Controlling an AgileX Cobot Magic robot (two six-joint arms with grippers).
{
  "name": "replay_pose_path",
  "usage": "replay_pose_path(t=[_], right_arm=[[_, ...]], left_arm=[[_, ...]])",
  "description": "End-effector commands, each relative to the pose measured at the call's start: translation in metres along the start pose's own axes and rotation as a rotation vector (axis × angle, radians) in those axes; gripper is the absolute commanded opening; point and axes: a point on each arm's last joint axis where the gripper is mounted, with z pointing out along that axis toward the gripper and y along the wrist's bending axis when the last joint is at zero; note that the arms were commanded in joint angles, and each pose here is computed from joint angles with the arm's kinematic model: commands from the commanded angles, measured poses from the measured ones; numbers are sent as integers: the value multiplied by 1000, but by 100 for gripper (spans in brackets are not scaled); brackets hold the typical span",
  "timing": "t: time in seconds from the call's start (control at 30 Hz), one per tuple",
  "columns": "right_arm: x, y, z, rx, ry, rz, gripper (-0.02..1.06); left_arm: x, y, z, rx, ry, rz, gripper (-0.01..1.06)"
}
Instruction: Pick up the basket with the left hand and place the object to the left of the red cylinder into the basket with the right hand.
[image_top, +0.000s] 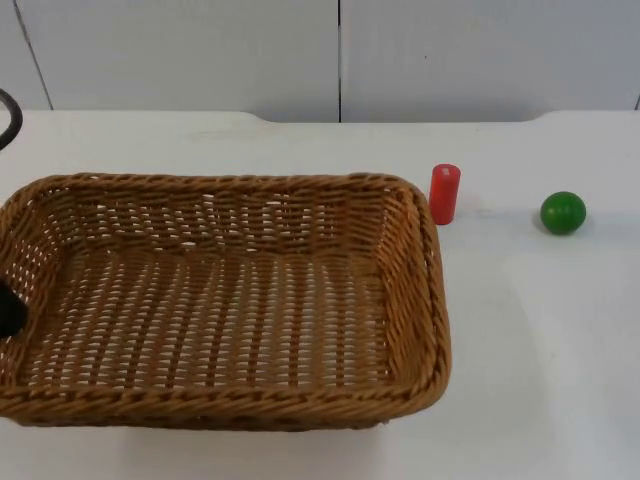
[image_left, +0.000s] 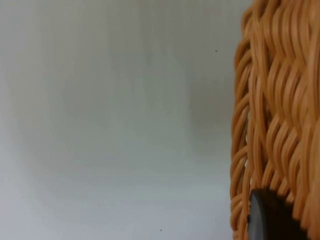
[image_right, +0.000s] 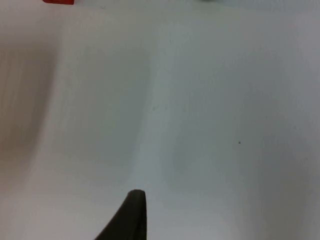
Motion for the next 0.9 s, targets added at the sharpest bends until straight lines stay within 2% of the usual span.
replay_pose_path(t=[0.0, 0.07, 0.17, 0.23, 0.3, 0.37, 0.4, 0.53, 0.57, 0.63, 0.67, 0.7, 0.83, 0.87], right_arm=[[-10, 2, -4, -19, 5, 0, 105], [-17, 2, -5, -28, 10, 3, 105], [-46, 7, -9, -70, -7, 15, 105], [-57, 9, -7, -81, -7, 6, 105], [-80, 21, 1, -114, 7, -28, 105], [-107, 46, 21, -165, 37, -71, 105], [-107, 46, 21, -165, 37, -71, 105], [-147, 95, 69, -154, 103, -174, 105], [-147, 95, 69, -154, 103, -174, 105], [-164, 125, 95, -138, 144, -220, 105], [-176, 147, 109, -147, 158, -257, 105], [-176, 147, 109, -147, 158, -257, 105], [-195, 193, 160, -174, 178, -289, 105], [-195, 193, 160, -174, 178, -289, 105]], left_arm=[[1, -5, -2, 48, -7, -7, 0], [1, -5, -2, 46, -9, -7, 0], [1, -5, -2, 43, -9, -5, 0], [1, -4, -2, 37, -6, -2, 0], [1, -4, -2, 33, -2, 2, 0], [1, -4, -2, 27, -2, 2, 0], [1, -4, -2, 27, -2, 2, 0], [2, -3, -2, 23, 2, 4, 0], [2, -3, -2, 23, 2, 4, 0], [2, -2, -2, 10, 3, -1, 0], [2, -2, -2, 9, 4, 0, 0], [2, -2, -2, 9, 4, 0, 0], [1, -1, -2, 1, -6, -1, 0], [1, -1, -2, 1, -6, -1, 0]])
